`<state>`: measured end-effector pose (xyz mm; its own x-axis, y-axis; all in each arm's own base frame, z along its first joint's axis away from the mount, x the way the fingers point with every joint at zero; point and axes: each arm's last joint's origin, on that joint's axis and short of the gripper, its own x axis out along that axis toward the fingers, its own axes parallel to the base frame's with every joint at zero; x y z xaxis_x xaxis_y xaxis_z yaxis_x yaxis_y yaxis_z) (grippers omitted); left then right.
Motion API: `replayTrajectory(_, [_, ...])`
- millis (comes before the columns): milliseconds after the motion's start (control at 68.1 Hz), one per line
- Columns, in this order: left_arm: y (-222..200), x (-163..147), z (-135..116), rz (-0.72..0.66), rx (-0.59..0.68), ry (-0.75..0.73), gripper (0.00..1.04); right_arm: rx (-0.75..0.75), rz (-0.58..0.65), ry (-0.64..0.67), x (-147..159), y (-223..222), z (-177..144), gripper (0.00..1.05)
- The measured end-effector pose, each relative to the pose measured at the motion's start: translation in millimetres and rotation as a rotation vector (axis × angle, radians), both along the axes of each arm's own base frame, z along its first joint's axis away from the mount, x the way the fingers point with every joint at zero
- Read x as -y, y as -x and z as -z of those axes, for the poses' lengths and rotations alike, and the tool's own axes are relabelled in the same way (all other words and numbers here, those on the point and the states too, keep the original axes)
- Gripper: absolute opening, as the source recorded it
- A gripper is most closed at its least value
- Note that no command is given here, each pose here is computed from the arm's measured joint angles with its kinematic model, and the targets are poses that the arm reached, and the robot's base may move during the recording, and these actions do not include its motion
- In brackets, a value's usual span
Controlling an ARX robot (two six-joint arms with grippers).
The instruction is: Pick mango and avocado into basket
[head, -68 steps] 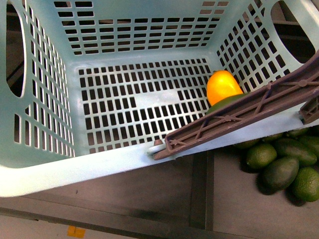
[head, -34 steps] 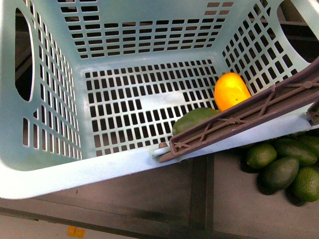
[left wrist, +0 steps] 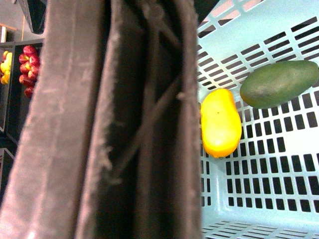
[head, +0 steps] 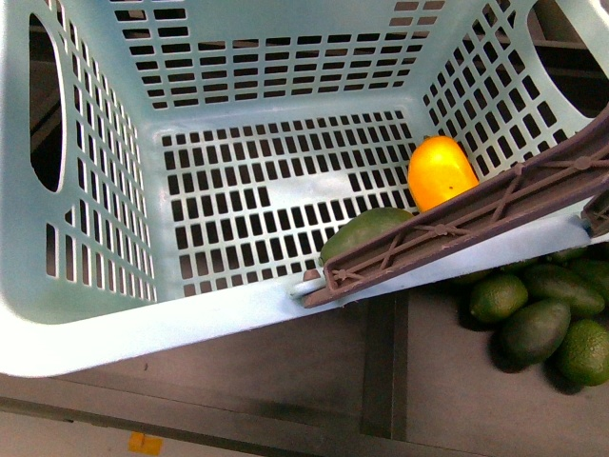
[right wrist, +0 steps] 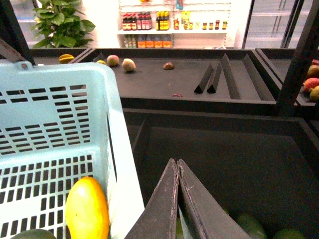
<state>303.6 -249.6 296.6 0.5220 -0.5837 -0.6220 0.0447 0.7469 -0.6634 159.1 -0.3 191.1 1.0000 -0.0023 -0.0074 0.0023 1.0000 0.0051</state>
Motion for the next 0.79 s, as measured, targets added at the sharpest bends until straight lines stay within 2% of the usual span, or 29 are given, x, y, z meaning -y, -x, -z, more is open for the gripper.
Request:
replayTrajectory(441, [0.0, 0.0, 0.0, 0.000, 0.000, 0.000, 0.14, 0.012, 0.000, 0.000, -0.1, 30.5, 20.8, 0.02])
replayTrajectory(793, [0.0, 0.0, 0.0, -0.001, 0.000, 0.000, 0.14, 0.025, 0.000, 0.001, -0.1, 40.7, 18.8, 0.02])
